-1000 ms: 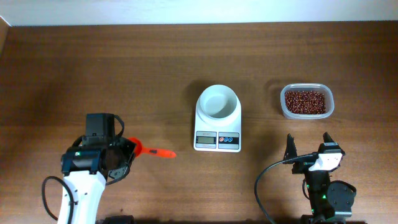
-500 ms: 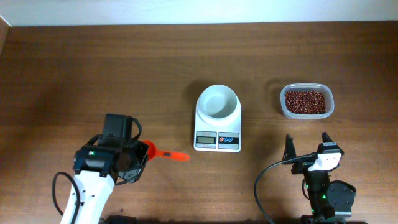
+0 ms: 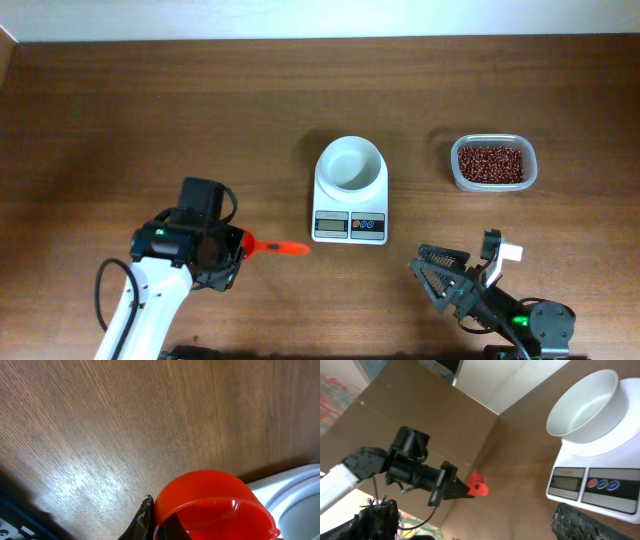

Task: Scoop and weigh 50g on scale
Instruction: 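Lift the orange scoop with the left gripper toward the center, then move the right gripper to the scoop handle and grasp it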

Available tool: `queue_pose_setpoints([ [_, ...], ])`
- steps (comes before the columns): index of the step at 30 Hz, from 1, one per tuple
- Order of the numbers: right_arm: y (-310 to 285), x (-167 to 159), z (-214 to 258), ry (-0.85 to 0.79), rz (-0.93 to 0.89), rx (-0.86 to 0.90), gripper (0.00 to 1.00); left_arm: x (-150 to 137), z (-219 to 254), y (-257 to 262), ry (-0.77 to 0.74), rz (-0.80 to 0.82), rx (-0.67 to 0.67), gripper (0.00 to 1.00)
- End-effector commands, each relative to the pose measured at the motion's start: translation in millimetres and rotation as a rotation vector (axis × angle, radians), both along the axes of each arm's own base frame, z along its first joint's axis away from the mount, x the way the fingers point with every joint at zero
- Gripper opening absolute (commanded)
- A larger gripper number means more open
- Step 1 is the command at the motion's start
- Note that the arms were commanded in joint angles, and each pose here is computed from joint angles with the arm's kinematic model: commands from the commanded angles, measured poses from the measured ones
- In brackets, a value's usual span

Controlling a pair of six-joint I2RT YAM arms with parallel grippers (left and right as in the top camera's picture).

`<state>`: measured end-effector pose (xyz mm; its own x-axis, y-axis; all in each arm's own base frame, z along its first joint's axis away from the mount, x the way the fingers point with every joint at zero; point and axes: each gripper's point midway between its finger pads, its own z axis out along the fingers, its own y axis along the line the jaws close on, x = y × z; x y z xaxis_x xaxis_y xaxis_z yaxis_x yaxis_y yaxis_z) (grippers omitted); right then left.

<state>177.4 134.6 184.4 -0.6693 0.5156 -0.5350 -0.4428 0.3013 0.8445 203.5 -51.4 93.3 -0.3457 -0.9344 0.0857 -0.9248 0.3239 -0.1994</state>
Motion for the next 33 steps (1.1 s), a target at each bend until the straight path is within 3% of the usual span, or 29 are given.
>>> queue_pose_setpoints([
  [1,3,-4,-1,0.058,0.027,0.043,0.89,3,-2,-12,0.003,-0.038,-0.002,0.0],
  [8,25,-18,-24,0.291,0.116,0.099,0.88,16,4,-47,-0.099,-0.17,-0.028,0.0],
  [21,50,-19,-27,0.337,0.052,0.117,0.95,13,6,-61,-0.096,-0.207,-0.077,0.0],
  [25,54,-15,-52,0.451,0.005,0.071,0.95,13,6,-59,-0.1,-0.205,-0.066,0.0],
  [33,79,-10,-38,0.409,0.069,0.1,0.96,16,5,-55,-0.111,-0.197,-0.039,0.0],
])
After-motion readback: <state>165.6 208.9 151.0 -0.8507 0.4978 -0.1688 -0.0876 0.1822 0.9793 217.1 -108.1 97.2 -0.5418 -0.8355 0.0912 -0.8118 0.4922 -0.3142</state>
